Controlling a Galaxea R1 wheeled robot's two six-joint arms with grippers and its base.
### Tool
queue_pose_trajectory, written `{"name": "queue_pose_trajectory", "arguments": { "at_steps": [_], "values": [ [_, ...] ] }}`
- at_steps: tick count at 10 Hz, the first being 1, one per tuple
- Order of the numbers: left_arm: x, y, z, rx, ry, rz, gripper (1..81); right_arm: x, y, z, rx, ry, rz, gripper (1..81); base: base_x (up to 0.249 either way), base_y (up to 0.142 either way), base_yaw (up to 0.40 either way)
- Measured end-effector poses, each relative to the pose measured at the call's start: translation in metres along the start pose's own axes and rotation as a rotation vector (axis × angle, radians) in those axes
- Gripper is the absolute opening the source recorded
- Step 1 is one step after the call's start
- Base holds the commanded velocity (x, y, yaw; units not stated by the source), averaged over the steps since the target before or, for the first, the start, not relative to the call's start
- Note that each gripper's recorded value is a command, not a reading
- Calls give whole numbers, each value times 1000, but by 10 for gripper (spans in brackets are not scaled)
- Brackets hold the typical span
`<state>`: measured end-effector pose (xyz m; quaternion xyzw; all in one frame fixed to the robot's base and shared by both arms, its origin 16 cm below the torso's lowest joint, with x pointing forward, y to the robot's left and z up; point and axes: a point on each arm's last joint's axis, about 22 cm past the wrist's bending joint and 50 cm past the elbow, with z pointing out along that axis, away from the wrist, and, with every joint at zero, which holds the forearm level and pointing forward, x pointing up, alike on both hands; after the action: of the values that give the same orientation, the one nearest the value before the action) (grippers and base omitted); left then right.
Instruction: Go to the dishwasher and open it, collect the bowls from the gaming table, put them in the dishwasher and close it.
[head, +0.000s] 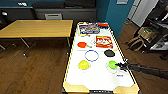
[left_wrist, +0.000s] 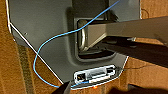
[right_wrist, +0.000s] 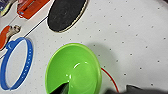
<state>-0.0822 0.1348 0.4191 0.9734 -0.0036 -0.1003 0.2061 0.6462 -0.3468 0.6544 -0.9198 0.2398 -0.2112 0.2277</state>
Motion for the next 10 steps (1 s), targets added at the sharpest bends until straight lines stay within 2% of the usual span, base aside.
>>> {"name": "queue_pose_trajectory", "arguments": {
  "at_steps": [2, 6, 7, 9, 10],
  "values": [
    [0, -2, -1, 2, -1, 0, 811, -5, -14, 8, 19, -4, -5, 811, 0, 0, 0],
    [0, -4, -1, 5, -1, -4, 811, 1, -19, 8, 33, 12, 8, 811, 0, 0, 0],
    [0, -5, -1, 6, -1, -4, 811, -5, -14, 10, 40, 14, 39, 10, 0, 0, 0],
    [-2, -6, -2, 6, -10, -5, 811, -35, 11, 11, 38, -6, 56, 10, 0, 0, 0],
    [-3, -6, -2, 6, -13, -4, 811, -36, 20, 5, 42, -1, 63, 10, 0, 0, 0]
  ]
}}
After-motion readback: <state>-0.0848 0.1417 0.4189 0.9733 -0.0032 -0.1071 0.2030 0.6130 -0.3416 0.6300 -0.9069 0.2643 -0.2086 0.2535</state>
